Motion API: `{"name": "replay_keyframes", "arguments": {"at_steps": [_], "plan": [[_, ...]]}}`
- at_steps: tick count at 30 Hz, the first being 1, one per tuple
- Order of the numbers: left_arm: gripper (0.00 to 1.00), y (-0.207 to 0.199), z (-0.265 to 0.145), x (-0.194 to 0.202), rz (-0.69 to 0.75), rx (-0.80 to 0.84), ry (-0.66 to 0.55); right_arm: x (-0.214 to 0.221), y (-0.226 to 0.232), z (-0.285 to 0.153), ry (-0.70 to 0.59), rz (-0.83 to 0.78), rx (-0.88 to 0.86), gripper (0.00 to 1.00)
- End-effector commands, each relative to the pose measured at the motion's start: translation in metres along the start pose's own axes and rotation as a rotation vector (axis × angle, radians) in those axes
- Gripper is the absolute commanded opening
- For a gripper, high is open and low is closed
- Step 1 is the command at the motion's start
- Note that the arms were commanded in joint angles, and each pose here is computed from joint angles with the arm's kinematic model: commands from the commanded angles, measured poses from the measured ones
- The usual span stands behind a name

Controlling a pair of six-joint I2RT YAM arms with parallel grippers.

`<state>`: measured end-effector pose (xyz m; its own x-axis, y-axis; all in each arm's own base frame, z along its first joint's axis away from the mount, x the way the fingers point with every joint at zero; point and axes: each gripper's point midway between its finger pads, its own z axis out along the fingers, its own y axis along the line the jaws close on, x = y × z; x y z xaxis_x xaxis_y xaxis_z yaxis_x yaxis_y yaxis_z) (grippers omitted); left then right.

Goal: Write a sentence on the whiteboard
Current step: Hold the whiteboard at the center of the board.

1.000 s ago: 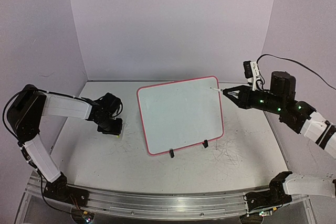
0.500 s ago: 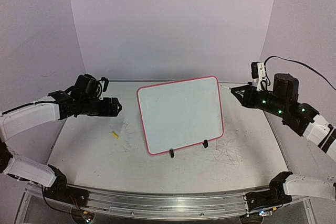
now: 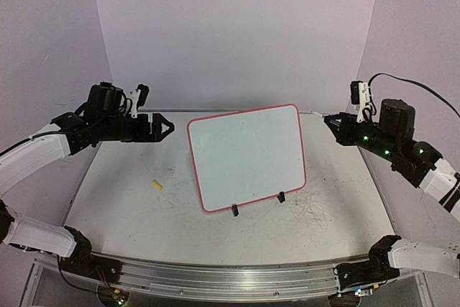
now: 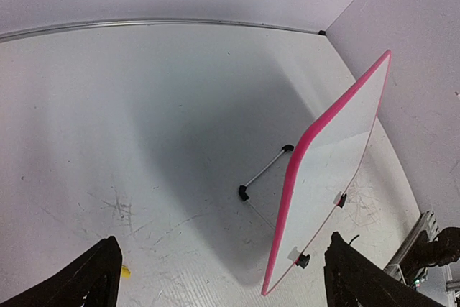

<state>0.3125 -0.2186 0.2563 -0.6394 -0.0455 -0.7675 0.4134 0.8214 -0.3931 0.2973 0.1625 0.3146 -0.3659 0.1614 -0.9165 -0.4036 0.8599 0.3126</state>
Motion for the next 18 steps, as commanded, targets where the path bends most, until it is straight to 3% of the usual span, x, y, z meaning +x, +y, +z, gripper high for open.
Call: {"name": "replay_keyframes", "arguments": {"at_steps": [1,11,18], "plan": [[0.99,-0.025,-0.013,-0.048,0.069,0.120,-0.150,-0.001,0.005,0.000,-0.001,-0.083,-0.023,0.00],[0.97,-0.013,0.024,-0.068,0.100,0.197,-0.147,-0.004,0.028,0.027,0.057,-0.199,-0.110,0.00],[0.94,-0.016,0.041,-0.070,0.047,0.348,-0.159,-0.014,0.077,0.047,0.065,-0.243,-0.184,0.00]]}}
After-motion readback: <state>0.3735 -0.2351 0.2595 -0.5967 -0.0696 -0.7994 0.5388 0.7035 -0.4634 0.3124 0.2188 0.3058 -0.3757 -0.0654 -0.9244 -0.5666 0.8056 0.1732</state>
